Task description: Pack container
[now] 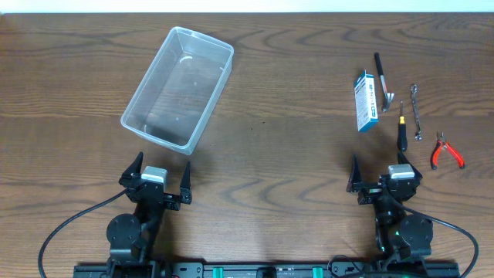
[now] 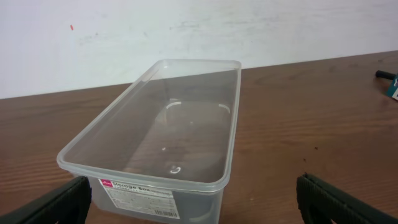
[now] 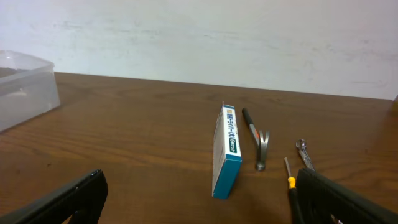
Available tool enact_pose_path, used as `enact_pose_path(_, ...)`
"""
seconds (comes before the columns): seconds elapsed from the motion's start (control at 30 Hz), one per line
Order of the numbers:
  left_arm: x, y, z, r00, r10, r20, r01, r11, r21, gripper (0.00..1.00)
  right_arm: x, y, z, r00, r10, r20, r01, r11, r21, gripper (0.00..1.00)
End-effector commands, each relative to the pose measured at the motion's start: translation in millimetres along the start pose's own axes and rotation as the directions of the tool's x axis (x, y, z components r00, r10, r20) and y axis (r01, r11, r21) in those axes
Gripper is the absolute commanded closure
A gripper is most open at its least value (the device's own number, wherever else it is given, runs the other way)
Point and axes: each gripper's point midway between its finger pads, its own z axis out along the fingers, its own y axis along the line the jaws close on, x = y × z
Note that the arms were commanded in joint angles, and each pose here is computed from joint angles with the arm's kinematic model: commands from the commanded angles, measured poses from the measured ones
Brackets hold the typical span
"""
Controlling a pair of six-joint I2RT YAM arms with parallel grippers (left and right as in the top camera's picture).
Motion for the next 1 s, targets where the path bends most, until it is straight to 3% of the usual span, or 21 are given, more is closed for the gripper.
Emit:
enact_pose_path(0.0, 12.3, -3.5, 2.3, 1.000, 0.002, -0.022, -0.002, 1.000, 0.019, 0.02, 0.1, -6.3, -0.4, 1.000, -0.027, 0.003, 0.027, 0.999, 0.033, 0.01)
enact_pose_path(0.13, 8.6, -3.3, 2.2, 1.000, 0.004, -0.008, -0.004, 1.000, 0.019, 0.02, 0.9, -6.1, -0.1, 0.998, -0.059, -0.002, 0.059, 0.998, 0.032, 0.01)
enact_pose_path(0.27, -13.1, -2.4, -1.5, 0.999, -0.018, 0.042, 0.017, 1.000, 0.015, 0.02, -10.5, -7.9, -0.8, 0.999, 0.005, 0.037, -0.007, 0.999, 0.041, 0.01)
enact_pose_path(0.43, -67.9, 0.2, -10.6, 0.992, -0.080, 0.095, 0.079, 0.997, 0.015, 0.02, -66.9, -26.5, -8.3, 0.987, 0.007, 0.161, -0.030, 0.990, 0.140, 0.01)
enact_pose_path(0.57, -125.2, 10.0, -5.8, 0.991, -0.093, 0.097, 0.094, 0.995, -0.014, 0.02, -111.9, -23.2, 4.1, 0.993, -0.045, 0.111, 0.032, 0.992, 0.120, 0.01)
enact_pose_path(0.77, -216.5, 24.9, 42.1, 0.993, -0.114, -0.025, 0.113, 0.993, -0.021, 0.02, -207.7, 15.0, 83.1, 0.995, -0.096, 0.021, 0.098, 0.988, -0.117, 0.01)
enact_pose_path(0.97, -260.0, 35.0, 82.2, 0.961, -0.147, -0.236, 0.142, 0.989, -0.035, 0.02, -272.8, 53.9, 176.8, 0.976, -0.106, -0.191, 0.045, 0.954, -0.296, 0.01)
